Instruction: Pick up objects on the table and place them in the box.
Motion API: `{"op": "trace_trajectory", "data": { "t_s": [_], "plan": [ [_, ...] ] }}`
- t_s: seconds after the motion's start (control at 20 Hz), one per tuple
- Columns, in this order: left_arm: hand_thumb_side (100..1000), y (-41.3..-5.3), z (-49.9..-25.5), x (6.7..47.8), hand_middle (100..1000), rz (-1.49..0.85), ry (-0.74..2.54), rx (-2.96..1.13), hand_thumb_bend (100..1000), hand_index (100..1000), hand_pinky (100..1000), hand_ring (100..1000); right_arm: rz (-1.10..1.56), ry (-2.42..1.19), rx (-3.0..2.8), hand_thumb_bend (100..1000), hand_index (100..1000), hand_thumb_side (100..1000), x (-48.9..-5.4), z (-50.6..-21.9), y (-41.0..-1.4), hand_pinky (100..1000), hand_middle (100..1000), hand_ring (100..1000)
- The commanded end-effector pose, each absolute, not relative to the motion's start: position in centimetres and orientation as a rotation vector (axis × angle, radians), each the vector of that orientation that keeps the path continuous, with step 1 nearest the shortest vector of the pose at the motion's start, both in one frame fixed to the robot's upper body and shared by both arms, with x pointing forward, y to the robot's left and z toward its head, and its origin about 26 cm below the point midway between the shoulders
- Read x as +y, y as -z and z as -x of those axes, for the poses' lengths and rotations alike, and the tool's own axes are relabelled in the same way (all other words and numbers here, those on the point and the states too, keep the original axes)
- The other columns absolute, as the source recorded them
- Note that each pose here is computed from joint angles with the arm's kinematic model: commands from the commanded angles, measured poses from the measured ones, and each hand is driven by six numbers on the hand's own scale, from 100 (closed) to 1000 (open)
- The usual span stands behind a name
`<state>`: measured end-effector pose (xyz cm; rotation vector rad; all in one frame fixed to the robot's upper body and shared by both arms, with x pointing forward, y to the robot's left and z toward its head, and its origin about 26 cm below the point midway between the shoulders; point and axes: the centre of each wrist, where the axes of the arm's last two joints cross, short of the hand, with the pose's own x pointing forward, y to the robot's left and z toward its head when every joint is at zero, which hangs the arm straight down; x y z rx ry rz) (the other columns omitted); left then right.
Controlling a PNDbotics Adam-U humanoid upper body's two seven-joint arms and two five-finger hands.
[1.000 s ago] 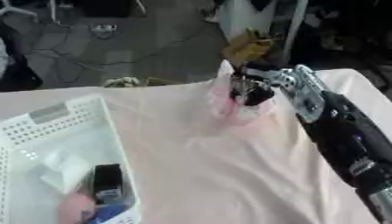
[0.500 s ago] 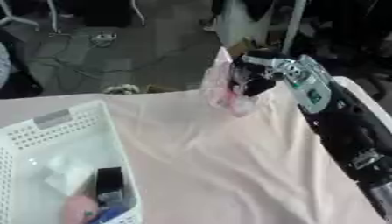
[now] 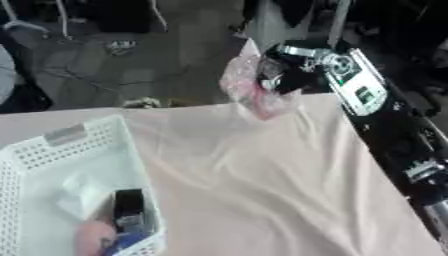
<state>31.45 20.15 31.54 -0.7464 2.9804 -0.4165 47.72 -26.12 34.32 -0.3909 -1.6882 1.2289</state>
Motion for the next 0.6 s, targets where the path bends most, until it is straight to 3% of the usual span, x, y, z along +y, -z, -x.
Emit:
{"op": "trace_trajectory", "data": {
  "t_s": [0.05, 0.6],
  "plan": [
    [763, -32.1, -31.1, 20.3, 782, 0.750, 0.395, 2.953, 100, 816, 860, 915, 0.317, -1.205, -1.762, 142, 100, 100, -25.1, -46.6, -37.0, 100, 100, 100],
    [762, -31.4, -31.2, 20.3, 783, 0.758, 0.377, 2.968, 100, 816, 859, 915, -0.069, -1.107, -1.813, 139, 100, 100, -21.3, -44.4, -38.7, 100, 100, 100]
  ]
}}
